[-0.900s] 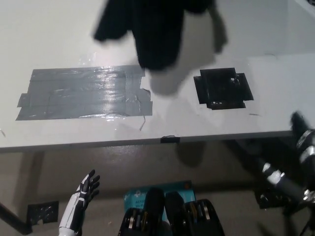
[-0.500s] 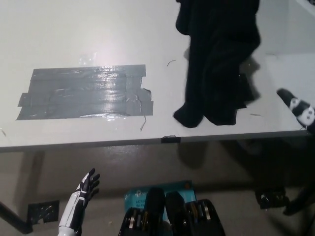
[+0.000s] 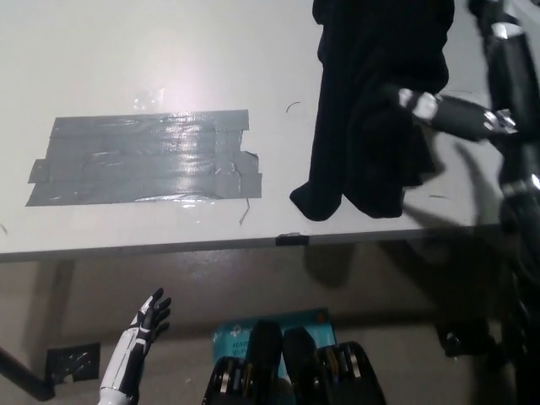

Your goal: A person hands a black t-shirt to the robot and rhe robot picks it up with its right hand and places it on the black spot on the desk infron tof it

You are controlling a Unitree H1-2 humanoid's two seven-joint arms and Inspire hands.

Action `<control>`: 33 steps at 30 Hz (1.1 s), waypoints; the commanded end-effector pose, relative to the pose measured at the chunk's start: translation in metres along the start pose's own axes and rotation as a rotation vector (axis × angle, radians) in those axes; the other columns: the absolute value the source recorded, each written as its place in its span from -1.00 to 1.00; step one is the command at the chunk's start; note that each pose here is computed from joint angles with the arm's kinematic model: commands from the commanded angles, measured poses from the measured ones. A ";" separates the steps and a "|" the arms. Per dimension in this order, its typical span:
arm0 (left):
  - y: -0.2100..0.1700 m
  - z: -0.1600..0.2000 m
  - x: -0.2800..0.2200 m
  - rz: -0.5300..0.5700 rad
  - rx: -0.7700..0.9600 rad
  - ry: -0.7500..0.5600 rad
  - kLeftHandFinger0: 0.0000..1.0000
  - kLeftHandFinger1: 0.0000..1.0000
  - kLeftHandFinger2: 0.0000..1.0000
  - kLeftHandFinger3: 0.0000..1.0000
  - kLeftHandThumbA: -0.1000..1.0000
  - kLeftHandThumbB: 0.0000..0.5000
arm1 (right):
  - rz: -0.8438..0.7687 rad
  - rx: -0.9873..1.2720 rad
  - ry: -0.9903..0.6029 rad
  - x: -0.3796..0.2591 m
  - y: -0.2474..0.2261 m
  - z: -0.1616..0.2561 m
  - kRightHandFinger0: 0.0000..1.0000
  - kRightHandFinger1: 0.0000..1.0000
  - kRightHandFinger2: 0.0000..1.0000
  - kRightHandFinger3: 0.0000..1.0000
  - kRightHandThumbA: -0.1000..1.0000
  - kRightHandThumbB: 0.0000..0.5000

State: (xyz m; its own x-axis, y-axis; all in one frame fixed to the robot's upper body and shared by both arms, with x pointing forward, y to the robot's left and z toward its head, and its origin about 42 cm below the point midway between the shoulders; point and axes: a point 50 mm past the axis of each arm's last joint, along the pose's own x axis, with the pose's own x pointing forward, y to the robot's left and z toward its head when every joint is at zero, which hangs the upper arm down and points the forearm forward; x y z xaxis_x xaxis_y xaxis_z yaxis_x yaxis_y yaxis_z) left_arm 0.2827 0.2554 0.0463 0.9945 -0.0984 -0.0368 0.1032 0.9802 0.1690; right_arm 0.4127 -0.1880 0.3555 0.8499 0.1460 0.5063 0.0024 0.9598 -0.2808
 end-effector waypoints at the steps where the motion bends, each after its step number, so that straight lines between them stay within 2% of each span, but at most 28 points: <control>1: 0.003 0.008 0.004 -0.021 0.026 -0.060 1.00 1.00 1.00 1.00 1.00 1.00 | 0.035 0.030 0.059 0.051 0.007 -0.001 1.00 1.00 1.00 1.00 0.94 0.70; 3: 0.004 0.008 0.004 -0.024 0.030 -0.057 1.00 1.00 1.00 1.00 1.00 1.00 | 0.045 0.038 0.080 0.063 0.010 -0.003 1.00 1.00 1.00 1.00 0.93 0.65; 10: 0.004 0.010 0.007 -0.023 0.025 -0.059 1.00 1.00 1.00 1.00 1.00 1.00 | 0.066 0.001 0.177 0.127 0.021 -0.003 1.00 1.00 1.00 1.00 0.88 0.92; 14: 0.005 0.011 0.006 -0.015 0.024 -0.056 1.00 1.00 1.00 1.00 1.00 1.00 | 0.039 -0.067 0.218 0.162 0.031 0.001 1.00 1.00 1.00 1.00 0.73 0.94; 16: 0.005 0.011 0.006 -0.016 0.024 -0.060 1.00 1.00 1.00 1.00 1.00 1.00 | 0.003 -0.091 0.220 0.174 0.035 0.004 1.00 1.00 1.00 1.00 0.42 0.91; 17: 0.005 0.011 0.007 -0.017 0.027 -0.061 1.00 1.00 1.00 1.00 1.00 1.00 | -0.005 -0.087 0.223 0.177 0.036 0.004 1.00 1.00 1.00 1.00 0.38 0.91; 18: 0.005 0.012 0.008 -0.018 0.027 -0.064 1.00 1.00 1.00 1.00 1.00 1.00 | -0.024 -0.088 0.236 0.181 0.036 0.005 0.88 0.95 1.00 1.00 0.21 0.83; 19: 0.006 0.012 0.008 -0.018 0.025 -0.063 1.00 1.00 1.00 1.00 1.00 1.00 | -0.045 -0.104 0.265 0.183 0.038 0.007 0.35 0.48 0.77 1.00 -0.12 0.70; 20: 0.006 0.013 0.008 -0.019 0.029 -0.062 1.00 1.00 1.00 1.00 1.00 1.00 | -0.057 -0.118 0.266 0.183 0.038 0.007 -0.21 0.00 0.12 0.37 -0.55 0.34; 21: 0.007 0.014 0.008 -0.022 0.035 -0.061 1.00 1.00 1.00 1.00 1.00 1.00 | -0.079 -0.146 0.261 0.182 0.039 0.005 -0.45 -0.24 -0.05 0.05 -0.83 0.32; 22: 0.007 0.014 0.008 -0.024 0.038 -0.061 1.00 1.00 1.00 1.00 1.00 1.00 | -0.089 -0.155 0.260 0.182 0.040 0.004 -0.56 -0.29 -0.04 0.04 -0.94 0.30; 23: 0.008 0.015 0.008 -0.024 0.042 -0.060 1.00 1.00 1.00 1.00 1.00 1.00 | -0.102 -0.170 0.245 0.181 0.040 0.001 -0.80 -0.54 -0.24 -0.21 -0.99 0.18; 24: 0.008 0.015 0.009 -0.027 0.042 -0.061 1.00 1.00 1.00 1.00 1.00 1.00 | -0.109 -0.159 0.231 0.178 0.040 0.000 -0.99 -0.76 -0.17 -0.16 -1.00 0.00; 25: 0.008 0.015 0.009 -0.028 0.043 -0.060 1.00 1.00 1.00 1.00 1.00 1.00 | -0.116 -0.153 0.223 0.176 0.041 0.000 -1.00 -0.53 0.33 0.27 -1.00 -0.16; 26: 0.008 0.015 0.009 -0.030 0.047 -0.062 1.00 1.00 1.00 1.00 1.00 1.00 | -0.119 -0.151 0.215 0.175 0.041 0.000 -0.97 -0.32 0.59 0.52 -1.00 -0.16; 27: 0.008 0.015 0.010 -0.031 0.049 -0.063 1.00 1.00 1.00 1.00 1.00 1.00 | -0.122 -0.149 0.209 0.174 0.041 0.001 -0.97 -0.20 0.68 0.66 -1.00 -0.17; 28: 0.009 0.015 0.010 -0.030 0.051 -0.064 1.00 1.00 1.00 1.00 1.00 1.00 | -0.121 -0.144 0.207 0.174 0.040 0.002 -0.96 -0.04 0.74 0.82 -1.00 -0.19; 30: 0.009 0.015 0.011 -0.030 0.056 -0.065 1.00 1.00 1.00 1.00 1.00 1.00 | -0.112 -0.115 0.195 0.174 0.037 0.007 -0.95 0.02 0.78 0.86 -1.00 -0.21; 31: 0.008 0.016 0.011 -0.030 0.058 -0.067 1.00 1.00 1.00 1.00 1.00 1.00 | -0.109 -0.108 0.192 0.174 0.035 0.009 -0.81 0.12 0.81 0.87 -1.00 -0.20; 32: 0.008 0.016 0.011 -0.029 0.058 -0.067 1.00 1.00 1.00 1.00 1.00 1.00 | -0.108 -0.106 0.186 0.175 0.034 0.011 -0.44 0.10 0.66 0.83 -1.00 -0.20; 33: 0.008 0.015 0.010 -0.028 0.057 -0.067 1.00 1.00 1.00 1.00 1.00 1.00 | -0.107 -0.106 0.180 0.175 0.033 0.012 -0.40 -0.01 0.56 0.80 -1.00 -0.20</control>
State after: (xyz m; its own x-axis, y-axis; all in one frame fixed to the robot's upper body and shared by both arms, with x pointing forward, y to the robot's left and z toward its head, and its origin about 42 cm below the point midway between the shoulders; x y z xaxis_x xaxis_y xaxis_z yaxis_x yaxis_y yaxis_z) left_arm 0.2896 0.2593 0.0522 0.9937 -0.1100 -0.0207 0.1119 0.9744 0.1952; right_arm 0.5627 -0.1307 0.3935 0.9767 -0.0125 0.2145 0.0926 0.9252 -0.3679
